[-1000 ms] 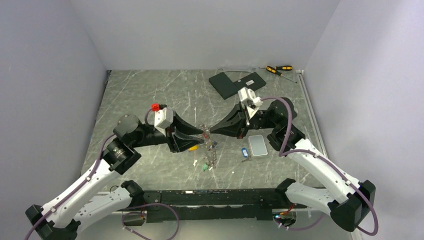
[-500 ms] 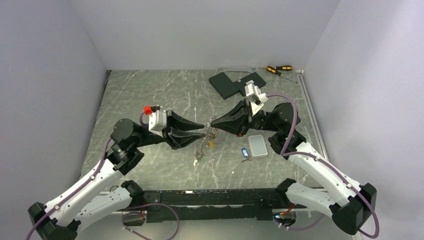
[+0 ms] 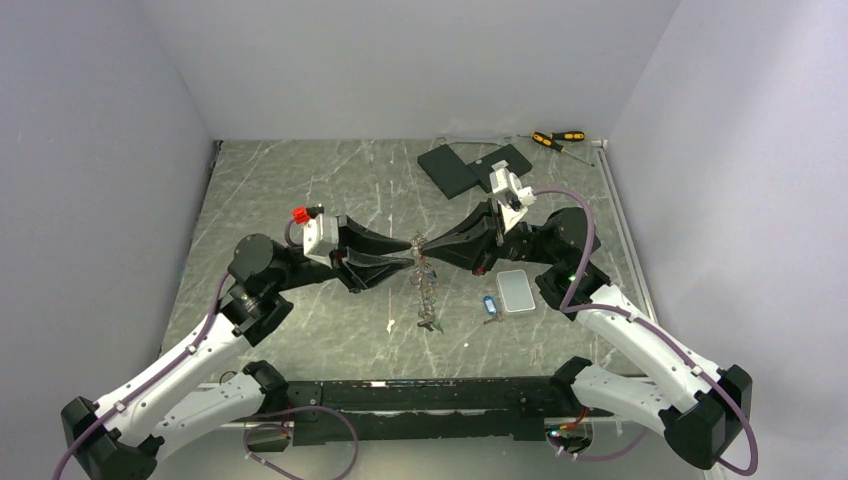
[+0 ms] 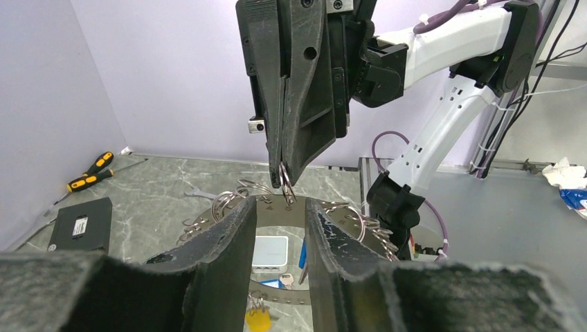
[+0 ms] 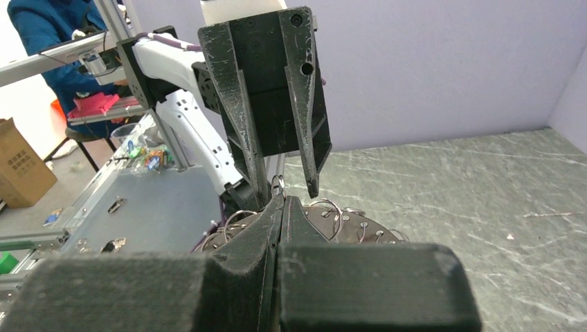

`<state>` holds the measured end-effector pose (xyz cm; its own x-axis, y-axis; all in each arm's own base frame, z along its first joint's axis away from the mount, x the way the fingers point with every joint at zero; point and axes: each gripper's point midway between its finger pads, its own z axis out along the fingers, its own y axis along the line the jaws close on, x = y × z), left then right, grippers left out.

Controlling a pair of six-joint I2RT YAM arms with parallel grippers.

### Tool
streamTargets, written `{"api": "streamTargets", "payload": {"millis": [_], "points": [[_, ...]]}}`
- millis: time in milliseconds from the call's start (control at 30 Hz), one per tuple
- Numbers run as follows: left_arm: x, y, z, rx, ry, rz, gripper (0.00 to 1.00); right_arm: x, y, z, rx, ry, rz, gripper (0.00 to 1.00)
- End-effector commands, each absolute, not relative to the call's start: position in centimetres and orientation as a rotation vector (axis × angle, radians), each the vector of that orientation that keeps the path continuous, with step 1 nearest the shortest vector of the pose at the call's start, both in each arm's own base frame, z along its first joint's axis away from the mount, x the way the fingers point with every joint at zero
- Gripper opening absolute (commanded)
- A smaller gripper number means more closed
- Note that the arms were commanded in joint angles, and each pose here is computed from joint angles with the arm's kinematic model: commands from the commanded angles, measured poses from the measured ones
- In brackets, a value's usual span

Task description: Put the keys on the keyring

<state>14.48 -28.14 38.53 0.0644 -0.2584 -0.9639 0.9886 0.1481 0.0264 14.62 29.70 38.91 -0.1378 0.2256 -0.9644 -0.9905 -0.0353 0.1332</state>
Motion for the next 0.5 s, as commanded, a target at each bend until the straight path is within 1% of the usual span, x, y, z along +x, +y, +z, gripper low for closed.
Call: {"api": "streamTargets", "payload": {"millis": [0, 267, 400, 467], "points": [[14.63, -28.06, 39.41, 0.914, 1.0, -1.169, 0.36, 13.54, 29.17, 41.7, -0.979, 0.991, 1.4, 0.0], [14.72, -28.42, 39.07, 0.926, 1.006, -1.183, 0.28, 13.29, 29.7, 41.41, -0.999, 0.99, 1.415, 0.0], [14.71, -28.46, 39.02, 0.93, 1.005, -1.184, 0.21, 13.18, 29.9, 41.27, -1.007, 0.992, 1.416, 0.0], [14.65, -28.52, 38.96, 0.936, 1.004, -1.186, 0.17, 13.09, 30.0, 41.2, -1.012, 0.991, 1.419, 0.0]]}}
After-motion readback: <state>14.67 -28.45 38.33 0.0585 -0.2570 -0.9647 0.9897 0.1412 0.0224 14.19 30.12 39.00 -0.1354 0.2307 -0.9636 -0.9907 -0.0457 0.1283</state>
